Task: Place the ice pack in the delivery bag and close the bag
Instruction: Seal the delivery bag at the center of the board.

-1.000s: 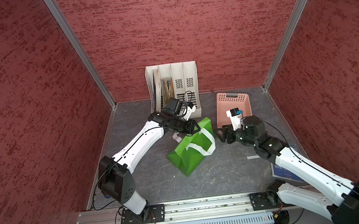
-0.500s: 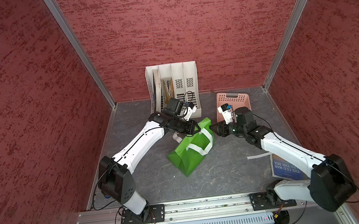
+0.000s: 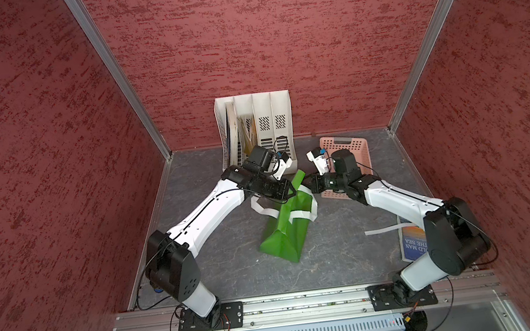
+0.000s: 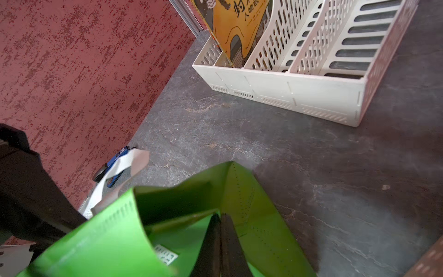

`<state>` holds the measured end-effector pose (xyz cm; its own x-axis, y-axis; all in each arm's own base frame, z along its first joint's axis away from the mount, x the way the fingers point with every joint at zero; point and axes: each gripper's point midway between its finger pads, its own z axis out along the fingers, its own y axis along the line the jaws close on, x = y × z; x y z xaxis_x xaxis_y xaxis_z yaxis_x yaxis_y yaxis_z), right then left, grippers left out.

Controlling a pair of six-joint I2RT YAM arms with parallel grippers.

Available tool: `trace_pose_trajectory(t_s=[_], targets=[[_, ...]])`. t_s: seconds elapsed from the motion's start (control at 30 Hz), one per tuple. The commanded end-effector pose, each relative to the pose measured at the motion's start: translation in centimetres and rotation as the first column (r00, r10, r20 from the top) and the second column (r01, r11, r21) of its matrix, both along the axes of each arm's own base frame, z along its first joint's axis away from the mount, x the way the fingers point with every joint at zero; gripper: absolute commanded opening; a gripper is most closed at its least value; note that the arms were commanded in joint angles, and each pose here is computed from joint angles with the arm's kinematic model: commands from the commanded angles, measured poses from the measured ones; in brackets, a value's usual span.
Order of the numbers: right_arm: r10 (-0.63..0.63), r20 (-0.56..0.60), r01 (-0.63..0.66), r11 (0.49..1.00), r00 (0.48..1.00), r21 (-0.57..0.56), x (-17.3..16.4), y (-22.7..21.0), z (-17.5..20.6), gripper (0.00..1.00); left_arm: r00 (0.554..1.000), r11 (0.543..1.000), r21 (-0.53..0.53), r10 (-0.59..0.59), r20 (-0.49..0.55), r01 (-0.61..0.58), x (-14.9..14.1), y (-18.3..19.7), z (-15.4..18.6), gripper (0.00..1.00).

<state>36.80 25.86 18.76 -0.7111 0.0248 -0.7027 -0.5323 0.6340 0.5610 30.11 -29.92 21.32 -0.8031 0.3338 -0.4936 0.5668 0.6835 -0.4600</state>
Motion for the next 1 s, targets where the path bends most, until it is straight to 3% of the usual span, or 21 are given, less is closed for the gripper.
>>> trace_pose_trajectory(t_s=[0.0, 0.13, 0.17, 0.23, 0.4, 0.57, 0.8, 0.97], targets=[[-0.069, 0.019, 0.069, 0.998, 0.997, 0.007, 0.0, -1.1, 2.0, 0.11, 0.999, 0.999, 0.039, -0.01, -0.042, 0.012, -0.2, -0.3, -1.3, 0.22], [-0.232, -0.082, 0.228, 0.972, 0.969, -0.055, -1.0, -3.9, 3.5, 0.24, 0.998, 0.996, 0.081, 0.031, -0.049, -0.027, 0.3, 0.1, -1.7, 0.05], [-0.279, -0.115, 0.272, 0.959, 0.953, -0.077, -1.4, -4.7, 3.9, 0.32, 0.998, 0.995, 0.092, 0.04, -0.052, -0.035, 0.3, 0.1, -1.8, 0.02], [-0.353, -0.18, 0.341, 0.935, 0.918, -0.094, -2.6, -5.8, 5.4, 0.47, 0.997, 0.993, 0.112, 0.051, -0.05, -0.046, 0.2, 0.2, -1.7, 0.0], [-0.433, -0.373, 0.438, 0.896, 0.82, -0.077, -5.5, -6.0, 8.6, 0.62, 0.996, 0.988, 0.135, 0.077, -0.035, -0.072, -0.5, 0.1, -0.8, 0.0], [-0.408, -0.568, 0.436, 0.895, 0.715, -0.094, -6.4, -3.1, 7.9, 0.65, 0.996, 0.983, 0.165, 0.088, -0.016, -0.084, -1.3, -0.3, -0.3, 0.0], [-0.472, -0.611, 0.511, 0.851, 0.636, -0.125, -5.3, -1.7, 7.1, 0.69, 0.994, 0.974, 0.201, 0.107, 0.019, -0.108, -1.9, -0.9, -0.5, 0.0], [-0.479, -0.649, 0.52, 0.841, 0.591, -0.148, -4.2, -0.3, 5.4, 0.61, 0.995, 0.97, 0.223, 0.094, 0.045, -0.102, -2.4, -1.5, -0.6, 0.0]])
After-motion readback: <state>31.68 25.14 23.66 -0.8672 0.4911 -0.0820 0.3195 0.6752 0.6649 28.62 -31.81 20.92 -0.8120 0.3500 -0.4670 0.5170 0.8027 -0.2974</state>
